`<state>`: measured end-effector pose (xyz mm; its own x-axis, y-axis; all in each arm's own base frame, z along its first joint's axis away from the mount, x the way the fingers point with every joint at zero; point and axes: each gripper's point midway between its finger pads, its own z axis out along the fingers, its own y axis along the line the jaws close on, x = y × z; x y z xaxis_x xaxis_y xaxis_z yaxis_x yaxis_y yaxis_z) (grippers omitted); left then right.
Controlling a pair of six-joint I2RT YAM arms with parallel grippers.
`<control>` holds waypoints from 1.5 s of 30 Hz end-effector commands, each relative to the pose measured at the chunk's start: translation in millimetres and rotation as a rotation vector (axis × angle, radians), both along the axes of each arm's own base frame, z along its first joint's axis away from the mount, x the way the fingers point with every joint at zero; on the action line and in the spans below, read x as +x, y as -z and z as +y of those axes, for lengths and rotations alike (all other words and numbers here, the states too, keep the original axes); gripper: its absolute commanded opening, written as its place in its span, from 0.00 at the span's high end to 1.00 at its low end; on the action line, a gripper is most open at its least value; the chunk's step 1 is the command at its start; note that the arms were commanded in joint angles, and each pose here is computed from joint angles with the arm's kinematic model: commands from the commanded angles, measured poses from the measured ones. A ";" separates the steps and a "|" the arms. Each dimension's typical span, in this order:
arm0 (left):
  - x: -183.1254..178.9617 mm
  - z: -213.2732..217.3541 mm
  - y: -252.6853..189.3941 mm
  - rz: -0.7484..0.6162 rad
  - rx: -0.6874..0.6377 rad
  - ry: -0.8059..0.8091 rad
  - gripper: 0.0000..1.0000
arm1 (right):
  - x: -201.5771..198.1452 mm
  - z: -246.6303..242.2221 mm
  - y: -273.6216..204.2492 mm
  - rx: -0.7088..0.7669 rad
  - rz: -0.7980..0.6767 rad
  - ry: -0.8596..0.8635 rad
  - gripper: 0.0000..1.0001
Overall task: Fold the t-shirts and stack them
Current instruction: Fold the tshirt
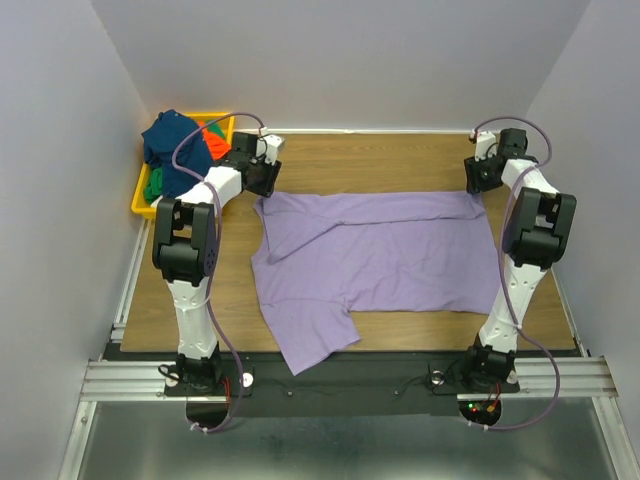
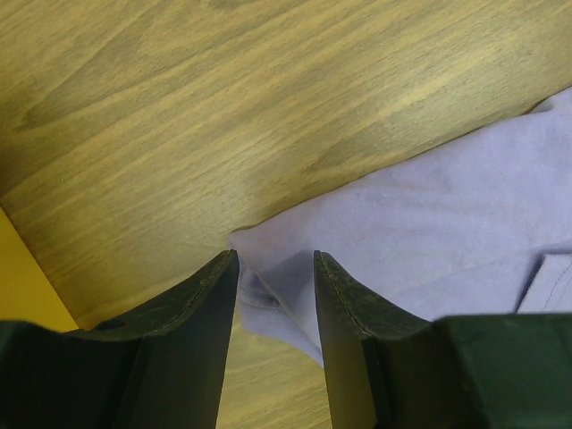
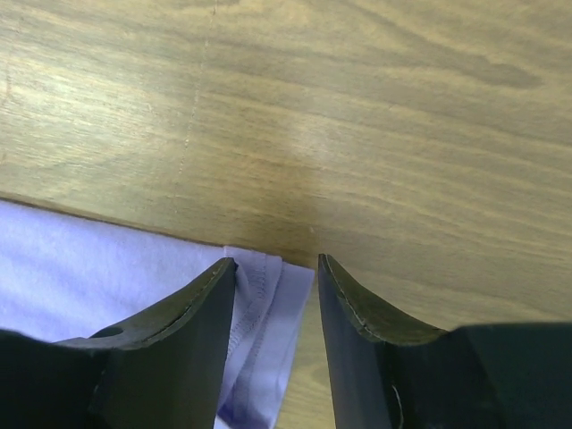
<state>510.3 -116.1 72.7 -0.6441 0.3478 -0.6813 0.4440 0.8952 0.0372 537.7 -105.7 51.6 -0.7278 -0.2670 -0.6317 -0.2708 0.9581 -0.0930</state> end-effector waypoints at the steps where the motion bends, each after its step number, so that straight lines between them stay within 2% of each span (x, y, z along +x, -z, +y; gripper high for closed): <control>1: 14.9 -3.7 -22.8 -0.066 0.003 0.012 0.50 | 12.3 -1.3 -5.8 0.030 -0.028 0.020 0.52; 5: 13.6 -4.9 -18.0 -0.057 0.005 0.014 0.50 | 11.7 -4.9 2.6 0.015 -0.012 0.029 0.57; 9: 13.6 -2.8 -12.6 -0.050 0.018 0.010 0.57 | 9.0 -8.0 11.0 -0.003 0.007 0.031 0.69; 15: 12.3 6.1 -2.7 -0.037 0.065 -0.007 0.84 | 6.8 -7.8 -4.0 -0.004 -0.014 0.043 0.85; 16: 10.9 7.4 -0.1 -0.028 0.074 -0.007 0.87 | 6.2 -8.5 -6.1 -0.008 -0.016 0.046 0.92; 17: 10.8 9.5 2.1 -0.026 0.084 -0.011 0.96 | 6.1 -9.3 -13.0 -0.013 -0.027 0.050 0.97; 18: 10.2 11.7 2.7 -0.024 0.091 -0.015 1.00 | 4.8 -10.6 -15.4 -0.009 -0.029 0.061 0.99; 27: 8.0 31.3 -16.3 -0.075 0.078 -0.034 1.00 | -4.6 -35.6 -44.6 0.032 -0.073 0.175 1.00; 33: 9.8 31.9 -20.8 -0.088 0.080 -0.022 1.00 | -19.0 -65.3 -27.5 0.086 -0.035 0.300 0.99; 40: 11.0 33.8 -12.8 -0.076 0.083 -0.029 1.00 | -18.7 -77.4 -15.5 0.181 -0.025 0.356 1.00; 41: 11.3 33.1 -11.4 -0.072 0.080 -0.028 1.00 | -17.3 -77.4 -15.4 0.185 -0.026 0.358 0.98; 43: 14.1 31.9 -13.4 -0.081 0.072 -0.030 1.00 | -11.4 -76.8 -15.8 0.203 -0.034 0.360 0.89; 45: 20.3 29.3 -17.7 -0.095 0.059 -0.031 1.00 | -6.8 -79.3 -15.7 0.201 -0.041 0.363 0.86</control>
